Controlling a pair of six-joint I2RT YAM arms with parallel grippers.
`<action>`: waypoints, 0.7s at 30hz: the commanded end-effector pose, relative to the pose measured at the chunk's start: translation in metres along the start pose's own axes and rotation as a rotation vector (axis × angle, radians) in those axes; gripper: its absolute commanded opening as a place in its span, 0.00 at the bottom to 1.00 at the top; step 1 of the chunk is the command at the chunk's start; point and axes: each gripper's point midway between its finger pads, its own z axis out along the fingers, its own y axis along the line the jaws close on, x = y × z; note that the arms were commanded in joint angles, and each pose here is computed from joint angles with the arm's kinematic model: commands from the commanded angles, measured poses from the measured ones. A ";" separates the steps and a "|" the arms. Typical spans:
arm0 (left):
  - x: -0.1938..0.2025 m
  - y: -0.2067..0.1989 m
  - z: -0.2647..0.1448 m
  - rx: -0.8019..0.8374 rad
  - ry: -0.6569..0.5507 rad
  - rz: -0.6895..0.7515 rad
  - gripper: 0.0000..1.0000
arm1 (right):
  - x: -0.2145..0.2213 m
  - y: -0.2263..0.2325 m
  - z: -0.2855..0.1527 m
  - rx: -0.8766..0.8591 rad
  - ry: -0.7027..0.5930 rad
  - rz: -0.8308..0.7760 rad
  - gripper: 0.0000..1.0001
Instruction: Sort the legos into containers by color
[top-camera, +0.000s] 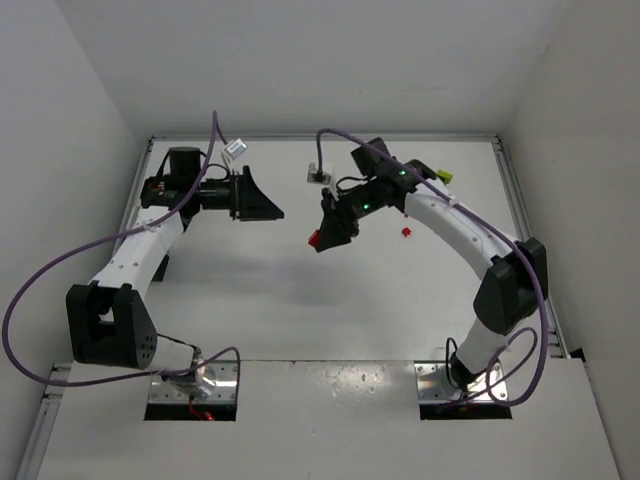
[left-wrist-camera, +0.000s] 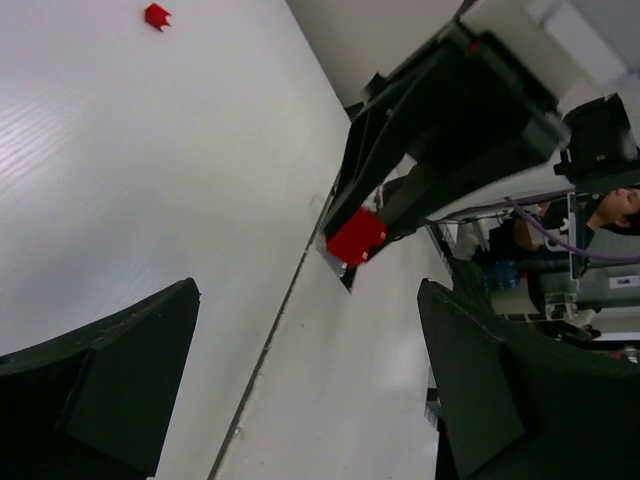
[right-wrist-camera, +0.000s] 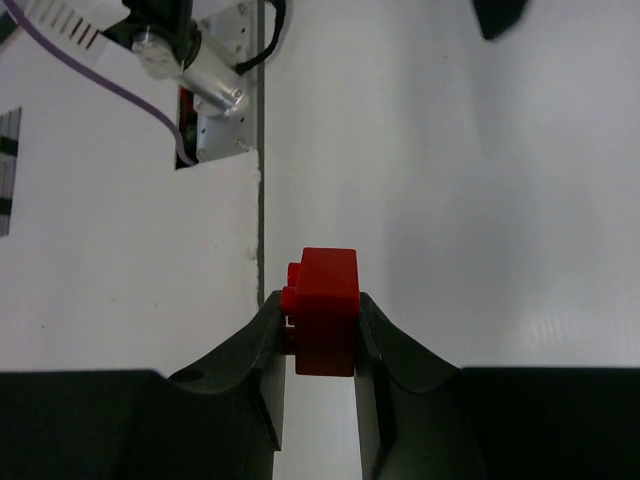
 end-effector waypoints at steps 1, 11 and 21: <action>0.002 -0.023 0.006 0.071 0.009 0.003 0.98 | -0.012 0.004 0.012 0.024 0.019 -0.126 0.08; 0.022 -0.009 0.017 0.074 0.023 -0.166 0.96 | -0.044 -0.019 0.029 0.195 0.018 -0.157 0.06; 0.026 -0.007 0.021 0.073 0.024 -0.211 0.87 | -0.043 -0.011 0.046 0.208 0.055 -0.197 0.06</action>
